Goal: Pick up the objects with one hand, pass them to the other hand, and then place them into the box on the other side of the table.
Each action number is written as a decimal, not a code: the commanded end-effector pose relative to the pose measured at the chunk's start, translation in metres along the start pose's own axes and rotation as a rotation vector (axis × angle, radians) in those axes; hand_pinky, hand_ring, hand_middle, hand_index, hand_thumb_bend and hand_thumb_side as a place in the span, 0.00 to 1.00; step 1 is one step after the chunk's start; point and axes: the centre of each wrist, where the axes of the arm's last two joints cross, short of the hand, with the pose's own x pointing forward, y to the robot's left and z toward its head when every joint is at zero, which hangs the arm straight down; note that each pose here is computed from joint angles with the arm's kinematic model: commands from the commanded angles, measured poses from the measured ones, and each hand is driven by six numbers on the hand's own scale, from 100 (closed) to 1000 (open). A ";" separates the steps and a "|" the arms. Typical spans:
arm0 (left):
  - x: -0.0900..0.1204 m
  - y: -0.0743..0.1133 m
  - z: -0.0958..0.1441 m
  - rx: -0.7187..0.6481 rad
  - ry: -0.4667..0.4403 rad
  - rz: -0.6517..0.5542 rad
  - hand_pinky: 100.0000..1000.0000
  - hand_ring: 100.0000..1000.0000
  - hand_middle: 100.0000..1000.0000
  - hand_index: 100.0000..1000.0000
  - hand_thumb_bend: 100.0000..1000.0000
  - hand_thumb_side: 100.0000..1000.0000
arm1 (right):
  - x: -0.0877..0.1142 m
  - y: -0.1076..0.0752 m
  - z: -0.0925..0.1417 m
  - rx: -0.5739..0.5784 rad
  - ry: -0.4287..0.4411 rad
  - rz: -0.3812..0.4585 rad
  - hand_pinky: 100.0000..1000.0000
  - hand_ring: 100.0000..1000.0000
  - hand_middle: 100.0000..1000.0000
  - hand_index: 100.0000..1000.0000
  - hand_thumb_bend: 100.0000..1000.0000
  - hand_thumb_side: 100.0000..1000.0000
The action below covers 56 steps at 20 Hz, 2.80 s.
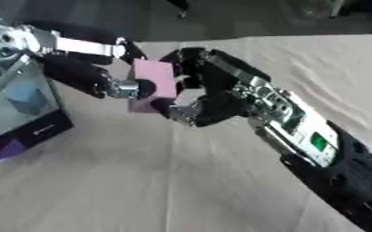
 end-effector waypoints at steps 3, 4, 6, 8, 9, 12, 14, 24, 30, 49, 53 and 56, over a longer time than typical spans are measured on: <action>0.016 0.011 0.015 0.036 -0.026 -0.019 1.00 0.93 0.71 0.83 0.00 0.57 | 0.000 -0.018 0.004 -0.064 0.015 0.053 0.53 0.69 0.41 0.35 0.12 0.00; 0.016 0.012 0.016 0.038 -0.023 -0.013 1.00 0.92 0.71 0.83 0.00 0.56 | 0.000 -0.019 0.004 -0.068 0.016 0.057 0.53 0.69 0.41 0.35 0.12 0.00; 0.016 0.014 0.017 0.048 -0.007 -0.003 1.00 0.91 0.68 0.80 0.00 0.37 | 0.000 -0.019 0.004 -0.073 0.015 0.063 0.52 0.69 0.41 0.35 0.12 0.00; 0.017 0.018 0.022 0.075 0.014 0.004 1.00 0.87 0.62 0.74 0.00 0.17 | 0.001 -0.019 0.005 -0.084 0.012 0.070 0.53 0.69 0.41 0.35 0.11 0.00; 0.018 0.021 0.026 0.095 0.029 0.003 0.95 0.83 0.56 0.69 0.00 0.15 | 0.002 -0.020 0.005 -0.091 0.009 0.076 0.52 0.69 0.41 0.35 0.10 0.00; 0.024 0.033 0.042 0.181 0.082 -0.025 0.81 0.61 0.38 0.45 0.00 0.16 | 0.007 -0.021 0.005 -0.134 -0.009 0.111 0.53 0.69 0.41 0.35 0.09 0.00; 0.028 0.037 0.049 0.229 0.114 -0.047 0.77 0.52 0.33 0.38 0.00 0.11 | 0.011 -0.021 0.006 -0.167 -0.022 0.134 0.53 0.69 0.41 0.35 0.09 0.00; 0.033 0.038 0.052 0.449 0.196 -0.078 0.65 0.32 0.12 0.18 0.00 0.00 | 0.022 -0.021 0.007 -0.323 -0.058 0.189 0.56 0.73 0.46 0.40 0.15 0.00; 0.029 0.037 0.051 0.508 0.224 -0.054 0.63 0.27 0.05 0.13 0.00 0.00 | 0.021 -0.020 0.007 -0.283 -0.026 0.232 0.59 0.76 0.52 0.48 0.24 0.00; 0.000 0.036 0.055 0.440 0.202 -0.210 0.93 0.84 0.71 0.79 0.53 0.45 | 0.025 -0.021 0.007 -0.218 -0.002 0.165 0.53 0.68 0.40 0.36 0.02 0.00; -0.001 0.036 0.048 0.390 0.176 -0.210 0.94 0.85 0.72 0.80 0.59 0.54 | 0.027 -0.016 0.006 -0.173 0.006 0.181 0.53 0.68 0.40 0.36 0.03 0.00; 0.001 0.035 0.044 0.374 0.163 -0.219 0.94 0.85 0.72 0.80 0.58 0.56 | 0.027 -0.015 0.005 -0.162 0.011 0.193 0.53 0.69 0.41 0.36 0.03 0.00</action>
